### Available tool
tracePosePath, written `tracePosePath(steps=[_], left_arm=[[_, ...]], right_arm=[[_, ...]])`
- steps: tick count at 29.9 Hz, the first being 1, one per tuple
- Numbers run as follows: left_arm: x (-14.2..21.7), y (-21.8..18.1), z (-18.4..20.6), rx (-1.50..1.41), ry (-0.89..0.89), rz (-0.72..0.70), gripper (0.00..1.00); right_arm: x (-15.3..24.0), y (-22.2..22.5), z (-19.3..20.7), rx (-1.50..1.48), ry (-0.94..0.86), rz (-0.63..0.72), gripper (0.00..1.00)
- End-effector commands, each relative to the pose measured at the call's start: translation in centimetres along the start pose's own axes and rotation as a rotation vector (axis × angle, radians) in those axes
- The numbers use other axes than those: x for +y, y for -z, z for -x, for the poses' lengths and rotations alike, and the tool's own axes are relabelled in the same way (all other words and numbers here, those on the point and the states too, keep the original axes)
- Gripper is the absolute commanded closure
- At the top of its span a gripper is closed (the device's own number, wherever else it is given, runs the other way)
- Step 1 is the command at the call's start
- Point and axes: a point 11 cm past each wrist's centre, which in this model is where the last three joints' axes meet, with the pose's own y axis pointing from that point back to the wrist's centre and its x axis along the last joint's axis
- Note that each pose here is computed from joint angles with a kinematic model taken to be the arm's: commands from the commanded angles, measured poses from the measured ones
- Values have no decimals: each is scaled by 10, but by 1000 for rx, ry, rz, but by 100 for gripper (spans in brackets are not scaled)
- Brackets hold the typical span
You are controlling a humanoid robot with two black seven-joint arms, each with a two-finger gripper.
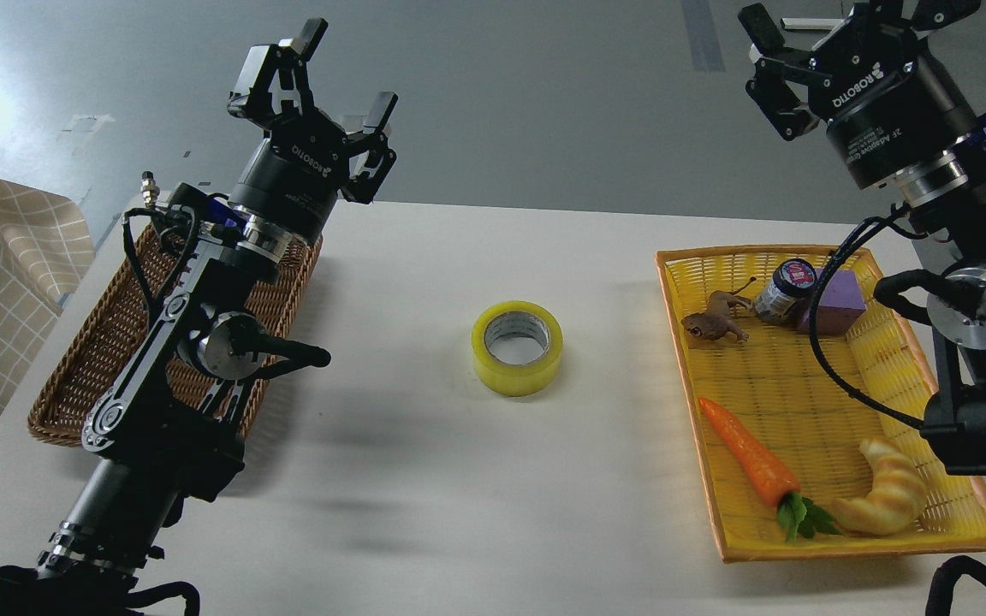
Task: Place and transfer tape with both arms
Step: 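Open the right gripper and raise the right arm away from the tape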
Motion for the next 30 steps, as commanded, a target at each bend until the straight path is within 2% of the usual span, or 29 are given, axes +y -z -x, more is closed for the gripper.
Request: tracePosePath(steps=[1,12,18,30], left_arm=[[-1,1,2,10,11,-9,2],[0,3,1,76,54,-25,2],[1,10,0,140,55,-94,2],[1,-1,-1,134,65,11,2]], right_arm=[[0,-3,2,-23,-4,-2,0],[-7,-12,8,-50,-13,7,0],[-10,-16,5,-60,-23,15,0],[-8,-23,9,-77,-19,26,0]])
